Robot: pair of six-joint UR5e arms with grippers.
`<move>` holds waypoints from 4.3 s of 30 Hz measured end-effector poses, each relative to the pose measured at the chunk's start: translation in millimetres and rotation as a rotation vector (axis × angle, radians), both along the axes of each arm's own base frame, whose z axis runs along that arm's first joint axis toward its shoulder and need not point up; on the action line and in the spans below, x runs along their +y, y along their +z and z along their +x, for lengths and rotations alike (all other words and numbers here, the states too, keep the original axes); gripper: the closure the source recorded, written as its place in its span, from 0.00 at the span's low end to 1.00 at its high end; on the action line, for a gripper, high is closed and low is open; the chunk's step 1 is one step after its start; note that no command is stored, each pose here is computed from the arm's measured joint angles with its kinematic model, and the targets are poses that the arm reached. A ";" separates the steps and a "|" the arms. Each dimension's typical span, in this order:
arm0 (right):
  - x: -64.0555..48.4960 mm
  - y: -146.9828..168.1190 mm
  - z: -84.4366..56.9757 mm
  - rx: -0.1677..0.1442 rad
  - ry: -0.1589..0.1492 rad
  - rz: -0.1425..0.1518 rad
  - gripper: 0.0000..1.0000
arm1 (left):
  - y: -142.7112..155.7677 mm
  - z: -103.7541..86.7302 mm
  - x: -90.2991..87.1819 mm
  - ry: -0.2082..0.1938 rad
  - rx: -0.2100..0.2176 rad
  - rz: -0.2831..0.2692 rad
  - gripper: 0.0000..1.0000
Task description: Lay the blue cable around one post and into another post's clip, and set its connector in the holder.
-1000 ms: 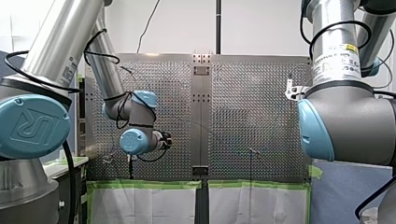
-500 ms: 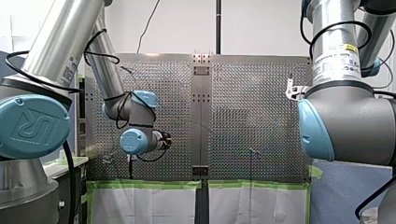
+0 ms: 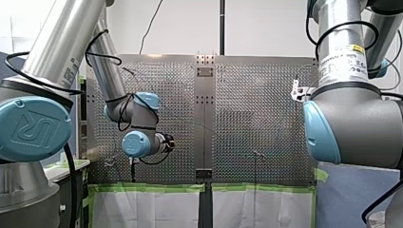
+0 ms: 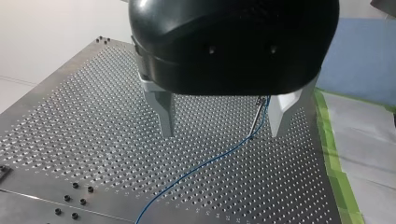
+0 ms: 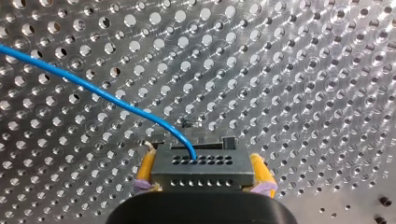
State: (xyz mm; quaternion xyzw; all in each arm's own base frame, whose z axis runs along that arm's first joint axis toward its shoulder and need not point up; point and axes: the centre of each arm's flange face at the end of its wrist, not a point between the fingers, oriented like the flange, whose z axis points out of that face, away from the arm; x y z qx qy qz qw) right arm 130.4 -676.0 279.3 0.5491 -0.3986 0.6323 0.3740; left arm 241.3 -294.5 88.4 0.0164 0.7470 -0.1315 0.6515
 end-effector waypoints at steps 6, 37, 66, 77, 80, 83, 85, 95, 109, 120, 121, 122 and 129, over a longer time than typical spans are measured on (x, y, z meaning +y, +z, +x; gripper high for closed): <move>0.0 -0.6 0.0 0.000 0.000 0.002 0.86 | 0.0 -0.1 0.0 0.000 0.000 0.000 0.00; -1.3 -4.6 0.3 0.000 0.004 0.001 0.86 | 0.0 -0.2 -0.3 -0.002 0.000 0.000 0.00; -2.0 -3.1 3.1 -0.006 0.007 -0.010 0.86 | -0.1 -0.1 -0.1 -0.001 0.000 0.000 0.00; 3.3 -10.8 4.4 -0.010 0.003 0.027 0.86 | 0.0 0.0 0.0 -0.001 0.000 0.000 0.00; 3.3 -10.8 4.5 -0.010 0.003 0.027 0.86 | 0.0 0.0 -0.1 -0.001 0.000 0.000 0.00; 3.3 -10.9 4.5 -0.010 0.003 0.027 0.86 | 0.0 0.0 0.0 -0.001 0.000 0.000 0.00; 3.2 -10.8 4.4 -0.010 0.003 0.027 0.86 | 0.0 -0.1 -0.1 -0.001 0.000 0.000 0.00; 3.2 -10.9 4.4 -0.010 0.003 0.027 0.33 | 0.0 -0.1 -0.1 -0.001 0.000 0.000 0.00; 3.3 -10.9 4.4 -0.010 0.003 0.027 0.00 | 0.2 0.3 -0.4 -0.002 -0.001 -0.009 0.00; 3.2 -10.9 4.4 -0.010 0.003 0.027 0.00 | -0.1 -0.6 -4.4 -0.041 0.012 -0.044 0.00; 3.3 -10.9 4.5 -0.010 0.003 0.027 0.00 | -0.3 -0.7 -4.3 -0.043 0.012 -0.038 0.00; 3.3 -10.9 4.4 -0.010 0.003 0.027 0.00 | -0.3 -0.7 -4.4 -0.045 0.012 -0.034 0.00; 3.3 -10.9 4.4 -0.010 0.003 0.027 0.00 | 4.0 5.5 -9.7 -0.061 -0.018 -0.055 0.00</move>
